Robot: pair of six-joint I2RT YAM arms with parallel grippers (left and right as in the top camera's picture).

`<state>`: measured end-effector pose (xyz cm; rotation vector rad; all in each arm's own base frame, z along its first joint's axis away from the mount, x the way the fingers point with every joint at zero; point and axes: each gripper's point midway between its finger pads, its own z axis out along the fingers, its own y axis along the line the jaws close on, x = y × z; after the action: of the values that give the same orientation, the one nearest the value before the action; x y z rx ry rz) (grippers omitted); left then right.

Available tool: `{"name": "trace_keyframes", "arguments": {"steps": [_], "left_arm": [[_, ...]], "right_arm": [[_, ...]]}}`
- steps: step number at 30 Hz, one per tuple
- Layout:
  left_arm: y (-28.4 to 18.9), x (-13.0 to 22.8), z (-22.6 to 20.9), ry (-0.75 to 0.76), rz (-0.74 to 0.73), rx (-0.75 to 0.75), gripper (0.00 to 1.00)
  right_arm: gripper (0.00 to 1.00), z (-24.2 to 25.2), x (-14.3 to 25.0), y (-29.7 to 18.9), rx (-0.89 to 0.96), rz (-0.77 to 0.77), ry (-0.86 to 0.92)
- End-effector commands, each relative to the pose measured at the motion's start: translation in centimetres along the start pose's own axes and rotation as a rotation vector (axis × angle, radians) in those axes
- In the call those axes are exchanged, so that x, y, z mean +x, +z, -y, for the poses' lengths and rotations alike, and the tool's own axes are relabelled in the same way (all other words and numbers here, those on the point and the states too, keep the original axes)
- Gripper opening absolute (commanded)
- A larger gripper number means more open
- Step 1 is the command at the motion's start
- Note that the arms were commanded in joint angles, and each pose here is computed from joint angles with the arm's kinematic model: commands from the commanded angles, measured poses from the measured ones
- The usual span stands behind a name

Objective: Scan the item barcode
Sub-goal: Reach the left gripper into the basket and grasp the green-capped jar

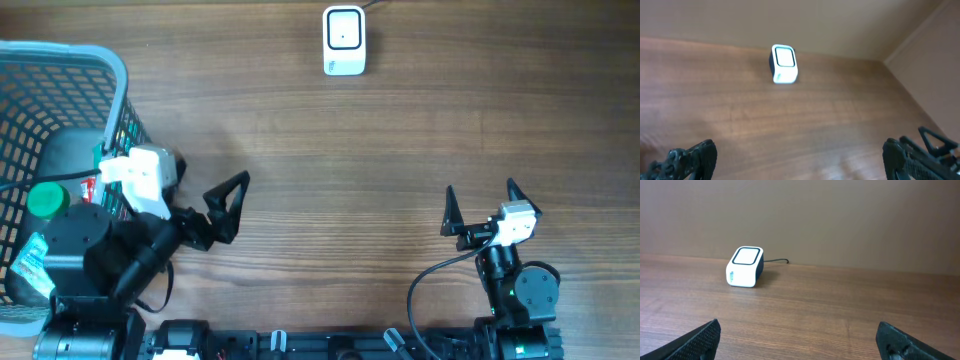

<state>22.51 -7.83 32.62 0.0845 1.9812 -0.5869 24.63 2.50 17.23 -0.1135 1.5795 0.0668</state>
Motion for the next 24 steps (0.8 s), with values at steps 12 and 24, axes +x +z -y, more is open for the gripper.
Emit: {"name": "trace_keyframes", "arguments": {"steps": [12,24], "left_arm": [[-5.1,-12.0,-11.6,-0.360,0.304,-0.839,1.00],[-8.9,-3.0,-25.4,-1.122,0.159,-1.434,1.00]], "right_arm": [[1.00,0.4,0.0,0.0,0.020,0.000,0.010],[1.00,0.4,0.0,0.0,0.020,0.000,0.010]]}}
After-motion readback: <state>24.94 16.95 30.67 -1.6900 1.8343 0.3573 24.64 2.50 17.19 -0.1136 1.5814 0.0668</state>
